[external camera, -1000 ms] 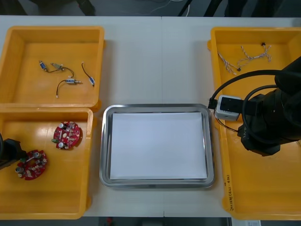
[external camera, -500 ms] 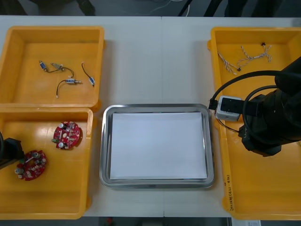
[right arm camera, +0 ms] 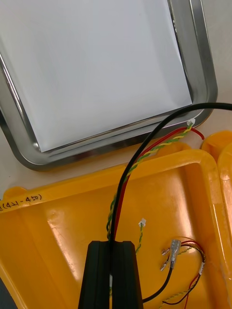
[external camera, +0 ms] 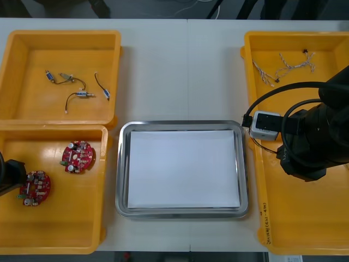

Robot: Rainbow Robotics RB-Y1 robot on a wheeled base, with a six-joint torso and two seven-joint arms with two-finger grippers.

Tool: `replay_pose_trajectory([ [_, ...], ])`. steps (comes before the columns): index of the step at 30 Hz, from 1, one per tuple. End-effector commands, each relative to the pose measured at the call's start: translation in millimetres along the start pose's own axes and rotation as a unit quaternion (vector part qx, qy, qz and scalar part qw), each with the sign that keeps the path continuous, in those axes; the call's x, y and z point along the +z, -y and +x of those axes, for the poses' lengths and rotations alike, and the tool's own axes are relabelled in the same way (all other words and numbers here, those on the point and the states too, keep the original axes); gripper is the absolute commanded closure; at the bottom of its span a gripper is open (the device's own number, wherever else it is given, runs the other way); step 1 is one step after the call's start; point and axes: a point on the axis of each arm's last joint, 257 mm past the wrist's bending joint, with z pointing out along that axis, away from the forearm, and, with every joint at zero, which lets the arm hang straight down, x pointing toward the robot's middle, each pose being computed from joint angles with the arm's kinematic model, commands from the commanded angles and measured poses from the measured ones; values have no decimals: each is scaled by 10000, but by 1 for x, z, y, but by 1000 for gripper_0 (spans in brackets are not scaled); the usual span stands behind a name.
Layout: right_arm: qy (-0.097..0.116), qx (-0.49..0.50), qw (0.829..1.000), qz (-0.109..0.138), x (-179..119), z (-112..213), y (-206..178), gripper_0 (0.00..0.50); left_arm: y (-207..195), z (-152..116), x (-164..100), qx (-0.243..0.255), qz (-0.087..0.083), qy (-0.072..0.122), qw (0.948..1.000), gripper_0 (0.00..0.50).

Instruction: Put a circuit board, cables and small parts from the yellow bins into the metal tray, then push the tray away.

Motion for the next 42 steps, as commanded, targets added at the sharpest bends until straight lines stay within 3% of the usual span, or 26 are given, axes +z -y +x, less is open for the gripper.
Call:
replay_pose_trajectory([
  [1,-39,-59,9998,197,-9,-1,6,500,-4,9,-2,379,-39,-29,9993,500],
  [8,-39,-59,9998,197,-9,-1,6,500,-5,4,-6,364,-48,-7,9993,500],
  [22,-27,-59,9998,197,-9,-2,6,500,-22,-9,-54,293,-400,-146,9987,500],
  [37,-20,-62,9998,185,-9,-2,5,500,-31,-26,-83,-54,-441,-59,9990,500],
  [38,-20,-62,9998,185,-9,-2,5,500,-32,-27,-84,-74,-447,-51,9990,484],
  [39,-20,-62,9998,185,-9,-2,5,500,-33,-27,-84,-85,-455,-56,9989,403],
  [40,-19,-61,9998,190,-9,-2,5,500,-33,-29,-86,-108,-456,-35,9989,74],
  [41,-18,-63,9998,183,-9,-2,5,500,-34,-30,-87,-109,-461,-15,9989,0],
  [42,-26,-61,9998,189,-9,-2,5,500,-34,-32,-89,-111,-460,6,9989,0],
])
